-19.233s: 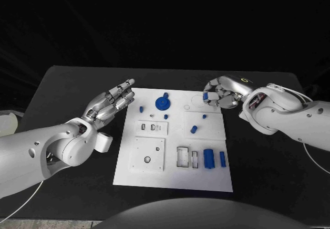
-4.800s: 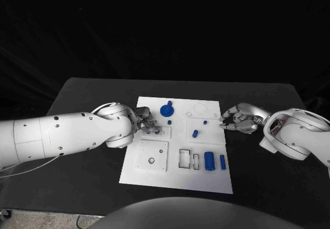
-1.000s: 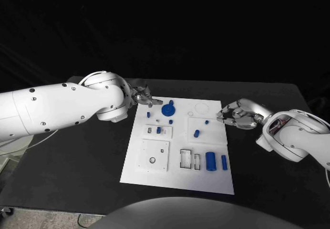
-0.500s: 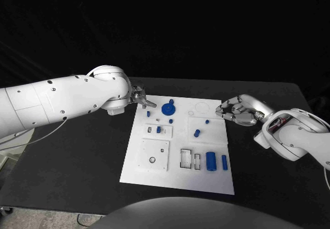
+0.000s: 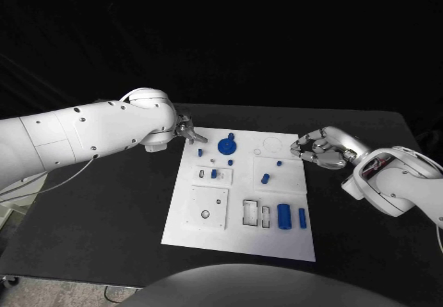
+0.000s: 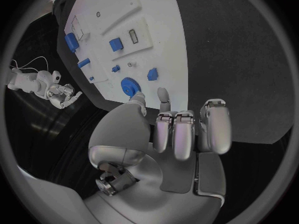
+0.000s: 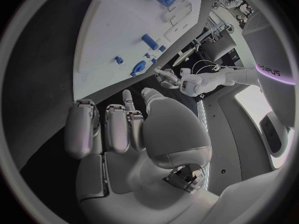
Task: Assemble the parts on the task board
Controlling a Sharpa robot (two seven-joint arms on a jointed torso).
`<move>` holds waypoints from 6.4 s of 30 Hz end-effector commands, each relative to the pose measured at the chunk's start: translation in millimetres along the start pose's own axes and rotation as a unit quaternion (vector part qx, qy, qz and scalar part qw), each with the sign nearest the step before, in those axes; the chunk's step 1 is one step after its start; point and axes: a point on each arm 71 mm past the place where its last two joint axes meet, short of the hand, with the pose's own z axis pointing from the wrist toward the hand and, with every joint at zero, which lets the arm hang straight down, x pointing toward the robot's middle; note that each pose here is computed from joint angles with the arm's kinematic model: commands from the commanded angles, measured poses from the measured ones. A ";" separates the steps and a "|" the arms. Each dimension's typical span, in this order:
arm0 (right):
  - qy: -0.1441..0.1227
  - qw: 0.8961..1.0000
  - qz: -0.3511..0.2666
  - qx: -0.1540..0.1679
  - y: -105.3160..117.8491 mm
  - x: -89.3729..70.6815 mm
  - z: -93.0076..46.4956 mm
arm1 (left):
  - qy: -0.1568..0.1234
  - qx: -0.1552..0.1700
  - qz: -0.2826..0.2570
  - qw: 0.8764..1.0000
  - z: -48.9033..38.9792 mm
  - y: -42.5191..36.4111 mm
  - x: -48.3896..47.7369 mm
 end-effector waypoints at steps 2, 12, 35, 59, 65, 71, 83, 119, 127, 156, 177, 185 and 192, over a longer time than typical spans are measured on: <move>0.006 1.000 0.003 -0.002 -0.2 0.8 -0.2 | 0.008 0.006 0.013 1.000 2.0 -1.0 2.6; 0.007 1.000 0.007 0.010 -4.2 0.0 -0.3 | 0.030 0.005 0.001 1.000 7.7 -1.5 10.0; 0.009 1.000 0.001 0.013 -5.6 -0.6 -1.5 | 0.044 0.008 0.008 0.999 11.8 -5.4 20.2; 0.018 1.000 0.001 0.023 -9.1 -0.2 -1.4 | 0.041 0.019 -0.007 0.999 13.5 -3.6 24.4; 0.020 0.999 0.002 0.026 -10.4 -0.3 -1.4 | 0.041 0.017 -0.015 0.999 12.0 1.1 25.2; 0.022 0.999 0.002 0.030 -11.4 -0.3 -1.7 | 0.037 0.015 -0.036 0.999 5.5 6.5 27.4; 0.025 0.999 0.003 0.034 -12.9 0.1 -3.4 | 0.015 0.024 -0.075 0.997 -25.0 5.8 42.4; 0.035 0.998 0.004 0.043 -16.6 0.7 -7.5 | 0.002 0.061 -0.070 0.996 -37.6 2.2 96.4; 0.037 0.998 0.004 0.044 -17.1 1.5 -7.3 | 0.000 0.063 -0.072 0.995 -37.9 1.0 96.7; 0.042 0.998 0.006 0.053 -20.3 2.5 -8.0 | 0.020 0.041 -0.025 0.999 -38.1 10.1 101.8; 0.044 0.997 0.007 0.058 -21.7 2.4 -8.9 | 0.027 0.039 -0.022 0.999 -40.6 14.5 106.7; 0.043 0.997 0.007 0.057 -21.4 2.6 -8.5 | 0.034 0.038 -0.023 0.998 -40.5 14.8 110.3; 0.043 0.997 0.007 0.058 -22.0 2.6 -8.7 | 0.036 0.039 -0.029 0.998 -40.1 14.9 111.3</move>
